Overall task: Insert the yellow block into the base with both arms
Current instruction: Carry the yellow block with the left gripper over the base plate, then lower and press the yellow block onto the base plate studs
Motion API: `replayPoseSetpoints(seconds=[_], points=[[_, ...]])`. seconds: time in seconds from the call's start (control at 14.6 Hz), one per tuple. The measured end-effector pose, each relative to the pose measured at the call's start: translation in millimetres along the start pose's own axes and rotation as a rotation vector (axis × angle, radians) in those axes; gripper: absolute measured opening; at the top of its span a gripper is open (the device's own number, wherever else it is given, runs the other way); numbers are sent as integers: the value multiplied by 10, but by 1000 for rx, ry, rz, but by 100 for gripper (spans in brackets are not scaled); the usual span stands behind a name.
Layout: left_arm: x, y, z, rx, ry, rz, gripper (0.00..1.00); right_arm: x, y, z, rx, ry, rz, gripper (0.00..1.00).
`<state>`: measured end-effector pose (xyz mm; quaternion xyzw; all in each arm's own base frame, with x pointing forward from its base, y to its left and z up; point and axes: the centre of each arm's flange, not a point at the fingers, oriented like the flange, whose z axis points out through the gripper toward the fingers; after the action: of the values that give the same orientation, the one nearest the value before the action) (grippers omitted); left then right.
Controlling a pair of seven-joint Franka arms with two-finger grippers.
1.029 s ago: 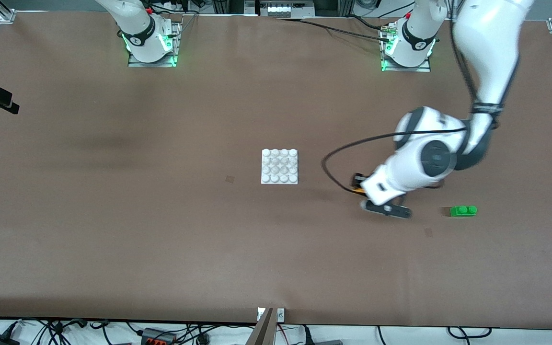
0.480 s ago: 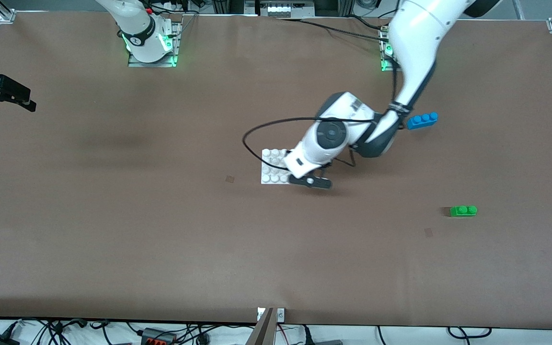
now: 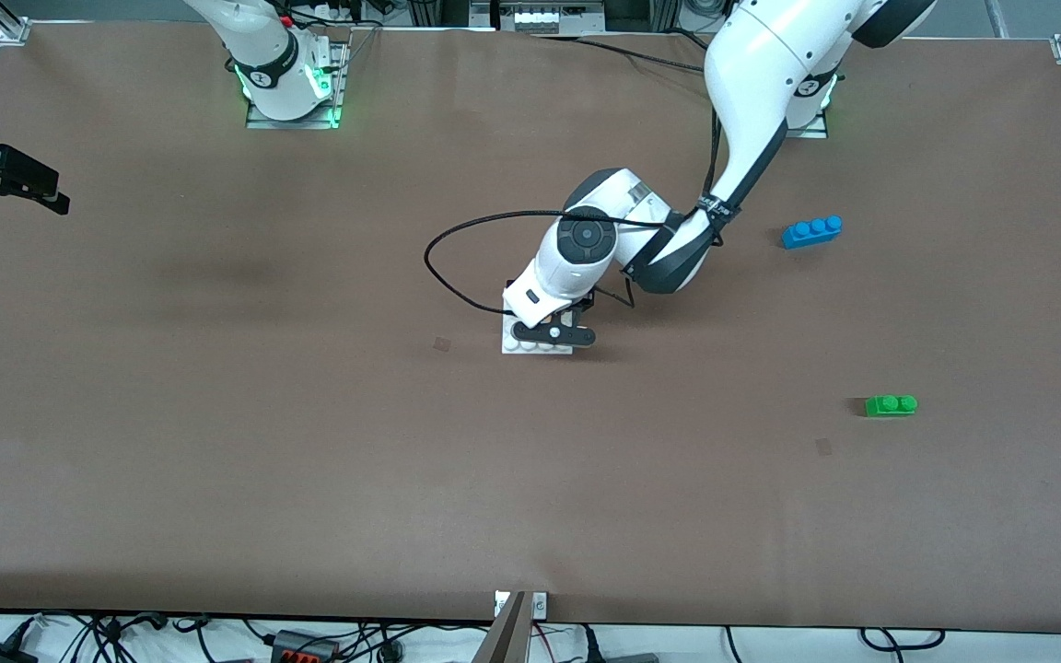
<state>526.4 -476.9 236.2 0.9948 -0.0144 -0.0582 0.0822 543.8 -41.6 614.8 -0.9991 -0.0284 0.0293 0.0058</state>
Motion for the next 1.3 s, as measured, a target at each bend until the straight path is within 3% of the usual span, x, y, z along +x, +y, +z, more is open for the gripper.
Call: replayPoseSetpoints(seconds=[0.34, 1.3], points=[[-63, 49, 123, 51, 24, 15, 68, 4, 12, 29, 1, -10, 2, 100], [-70, 59, 157, 54, 27, 9, 68, 8, -14, 32, 1, -11, -3, 100]])
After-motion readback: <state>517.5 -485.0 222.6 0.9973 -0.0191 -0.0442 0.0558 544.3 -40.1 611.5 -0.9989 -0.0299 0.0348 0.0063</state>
